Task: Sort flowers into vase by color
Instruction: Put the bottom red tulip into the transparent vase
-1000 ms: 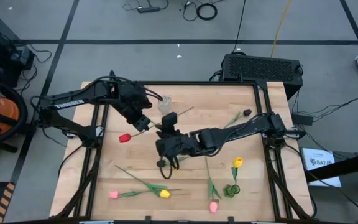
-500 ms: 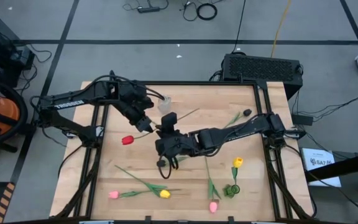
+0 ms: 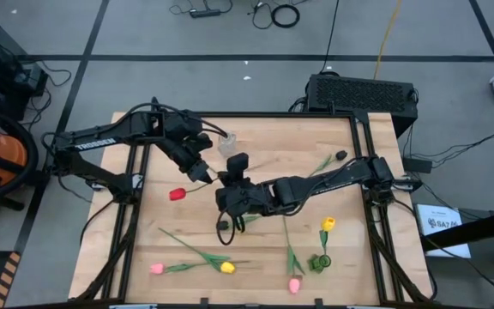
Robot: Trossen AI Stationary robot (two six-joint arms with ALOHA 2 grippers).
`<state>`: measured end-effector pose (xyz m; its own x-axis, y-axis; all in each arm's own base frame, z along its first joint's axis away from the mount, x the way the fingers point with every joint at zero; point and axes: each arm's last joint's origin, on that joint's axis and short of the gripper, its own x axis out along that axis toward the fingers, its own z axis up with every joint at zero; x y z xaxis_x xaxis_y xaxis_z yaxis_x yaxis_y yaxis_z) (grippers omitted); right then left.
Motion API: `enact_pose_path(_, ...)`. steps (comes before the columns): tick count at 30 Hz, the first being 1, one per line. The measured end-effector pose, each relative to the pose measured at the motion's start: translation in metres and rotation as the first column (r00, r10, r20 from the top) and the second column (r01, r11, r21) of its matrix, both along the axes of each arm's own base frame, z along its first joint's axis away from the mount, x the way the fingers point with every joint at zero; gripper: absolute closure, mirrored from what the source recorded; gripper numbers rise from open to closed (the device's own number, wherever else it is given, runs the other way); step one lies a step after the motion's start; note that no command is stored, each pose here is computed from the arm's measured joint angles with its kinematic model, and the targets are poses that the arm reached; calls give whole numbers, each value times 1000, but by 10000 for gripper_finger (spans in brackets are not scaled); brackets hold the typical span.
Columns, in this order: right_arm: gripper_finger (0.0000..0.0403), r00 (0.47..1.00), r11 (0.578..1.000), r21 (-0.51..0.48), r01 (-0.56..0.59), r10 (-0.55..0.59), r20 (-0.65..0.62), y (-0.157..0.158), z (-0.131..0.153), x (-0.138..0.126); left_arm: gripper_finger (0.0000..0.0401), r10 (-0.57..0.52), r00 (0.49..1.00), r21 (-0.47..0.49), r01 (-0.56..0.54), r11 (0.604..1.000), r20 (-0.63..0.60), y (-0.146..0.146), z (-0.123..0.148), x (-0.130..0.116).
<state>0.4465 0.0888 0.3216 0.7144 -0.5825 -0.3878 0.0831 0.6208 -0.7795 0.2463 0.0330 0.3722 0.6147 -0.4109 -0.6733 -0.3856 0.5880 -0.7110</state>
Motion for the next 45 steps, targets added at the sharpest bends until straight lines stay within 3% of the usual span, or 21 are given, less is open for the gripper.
enact_pose_path(6,400,1000,1000,26,-11,11,-15,0,-2,-1,387,9,1000,46,-10,999,4,-2,0,1)
enact_pose_path(18,402,995,996,83,27,-19,-100,-1,-12,-9,303,-63,993,222,41,974,95,3,2,4)
enact_pose_path(23,402,988,988,126,92,-75,-138,-4,-17,-17,289,-8,992,273,-27,962,127,12,16,-23)
enact_pose_path(28,402,983,957,245,154,-125,-132,-8,-21,-20,287,96,952,384,-208,899,290,12,49,-81)
enact_pose_path(33,403,983,861,478,170,-185,-17,-20,-18,-11,287,177,872,481,-409,776,456,-4,71,-139)
enact_pose_path(36,403,962,781,605,154,-258,88,-30,-10,-4,287,171,827,487,-468,738,535,-11,70,-155)
enact_pose_path(39,403,928,658,751,56,-312,204,-46,7,1,287,139,791,469,-483,740,596,-15,62,-155)
enact_pose_path(42,403,882,529,839,-127,-328,340,-62,30,5,287,105,770,454,-473,755,629,-17,46,-143)
enact_pose_path(45,403,816,465,847,-257,-365,448,-75,49,6,287,74,769,452,-448,772,635,-20,28,-126)
